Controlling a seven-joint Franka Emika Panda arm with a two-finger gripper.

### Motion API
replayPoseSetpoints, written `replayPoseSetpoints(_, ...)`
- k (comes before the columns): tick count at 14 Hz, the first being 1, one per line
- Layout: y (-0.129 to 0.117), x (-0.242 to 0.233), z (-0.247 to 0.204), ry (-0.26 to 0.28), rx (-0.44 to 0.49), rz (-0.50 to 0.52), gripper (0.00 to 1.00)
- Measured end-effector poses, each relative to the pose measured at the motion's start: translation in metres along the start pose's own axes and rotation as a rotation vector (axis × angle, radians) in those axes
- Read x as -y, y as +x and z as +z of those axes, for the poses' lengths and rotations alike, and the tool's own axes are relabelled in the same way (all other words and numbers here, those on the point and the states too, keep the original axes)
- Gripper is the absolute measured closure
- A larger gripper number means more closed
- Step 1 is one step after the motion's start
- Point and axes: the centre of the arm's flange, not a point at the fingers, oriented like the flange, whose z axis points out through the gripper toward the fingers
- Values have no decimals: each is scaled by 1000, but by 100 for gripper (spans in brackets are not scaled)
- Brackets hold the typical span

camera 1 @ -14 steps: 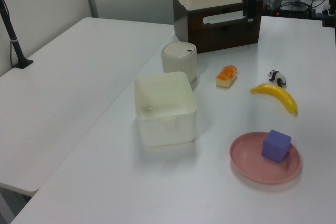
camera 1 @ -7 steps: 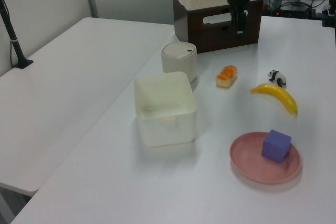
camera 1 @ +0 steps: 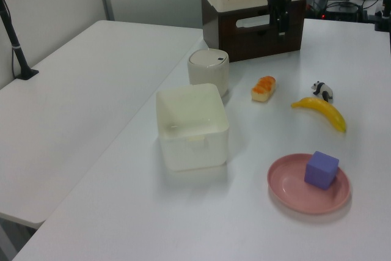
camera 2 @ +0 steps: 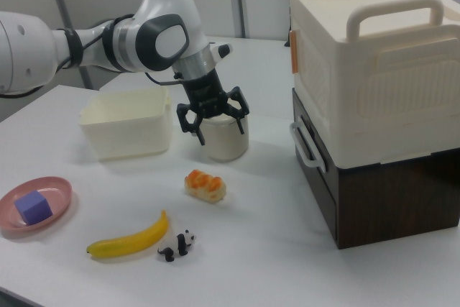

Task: Slide open the drawer
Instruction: 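Move the gripper down toward the handle of the brown drawer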

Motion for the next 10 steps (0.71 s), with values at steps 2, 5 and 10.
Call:
replayPoseSetpoints(2, -4, -12, 4, -60, 3, -10, 0)
replayPoseSetpoints(5, -11, -35, 14, -143, -10, -28, 0)
replayPoseSetpoints(10, -27, -72, 37, -253, -41, -43, 0)
